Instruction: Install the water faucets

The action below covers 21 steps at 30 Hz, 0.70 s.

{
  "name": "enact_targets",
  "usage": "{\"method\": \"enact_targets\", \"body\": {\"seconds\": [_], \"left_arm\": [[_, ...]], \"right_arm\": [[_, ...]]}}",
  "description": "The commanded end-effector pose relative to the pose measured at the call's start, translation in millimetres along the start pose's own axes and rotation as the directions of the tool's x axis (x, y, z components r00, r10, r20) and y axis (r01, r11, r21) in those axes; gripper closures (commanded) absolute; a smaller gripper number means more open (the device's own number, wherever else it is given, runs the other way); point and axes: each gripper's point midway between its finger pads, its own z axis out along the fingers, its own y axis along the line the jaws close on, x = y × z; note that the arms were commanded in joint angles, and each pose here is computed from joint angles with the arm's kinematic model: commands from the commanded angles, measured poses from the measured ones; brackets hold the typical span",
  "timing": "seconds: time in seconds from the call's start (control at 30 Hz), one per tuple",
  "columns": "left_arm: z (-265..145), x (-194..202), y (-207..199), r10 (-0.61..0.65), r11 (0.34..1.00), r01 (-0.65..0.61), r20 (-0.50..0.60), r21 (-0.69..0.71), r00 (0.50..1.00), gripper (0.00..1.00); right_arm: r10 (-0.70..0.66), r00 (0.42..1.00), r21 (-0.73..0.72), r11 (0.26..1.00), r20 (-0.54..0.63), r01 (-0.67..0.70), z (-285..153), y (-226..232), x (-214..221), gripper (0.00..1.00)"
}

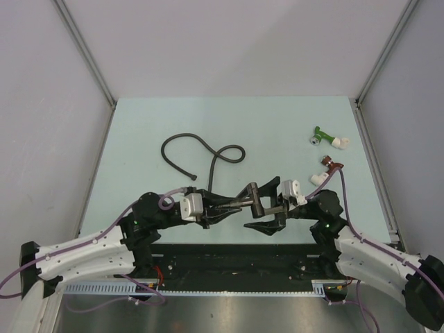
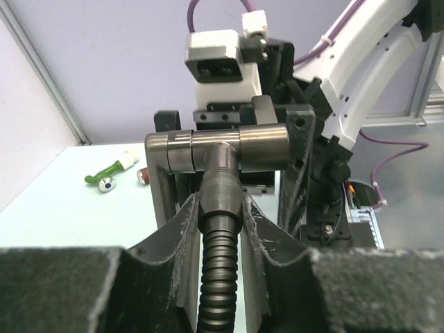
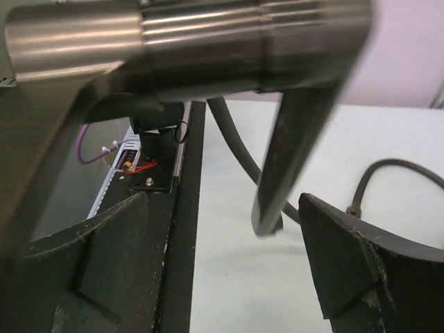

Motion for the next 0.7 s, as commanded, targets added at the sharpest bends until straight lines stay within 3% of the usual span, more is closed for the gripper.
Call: {"method": "enact_targets", "body": {"seconds": [0.0, 0.23, 0.33, 0.67], "left_arm": [[9, -83, 11, 0.020, 0.999, -0.012, 0.250, -0.032, 0.968, 1.00], [11, -97, 8, 0.003, 1.000, 0.000, 0.297, -0.011, 0.955, 1.00], [8, -99, 10, 0.009, 1.000, -0.001, 0.306, -0.025, 0.952, 1.00], [-3, -98, 16, 0.049, 0.997, -0.031, 0.273, -0.072, 0.961, 1.00]], "right_arm": [[-0.161, 0.977, 0.029, 0.987, 0.140, 0.159, 16, -7, -33, 0.07], [-0.124, 0.977, 0.046, 0.992, 0.174, 0.118, 26, -15, -28, 0.12], [-0.109, 0.976, 0.030, 0.994, 0.189, 0.105, 29, -13, -27, 0.24], [-0.064, 0.980, 0.035, 0.998, 0.191, 0.059, 20, -14, -16, 0.88]]}}
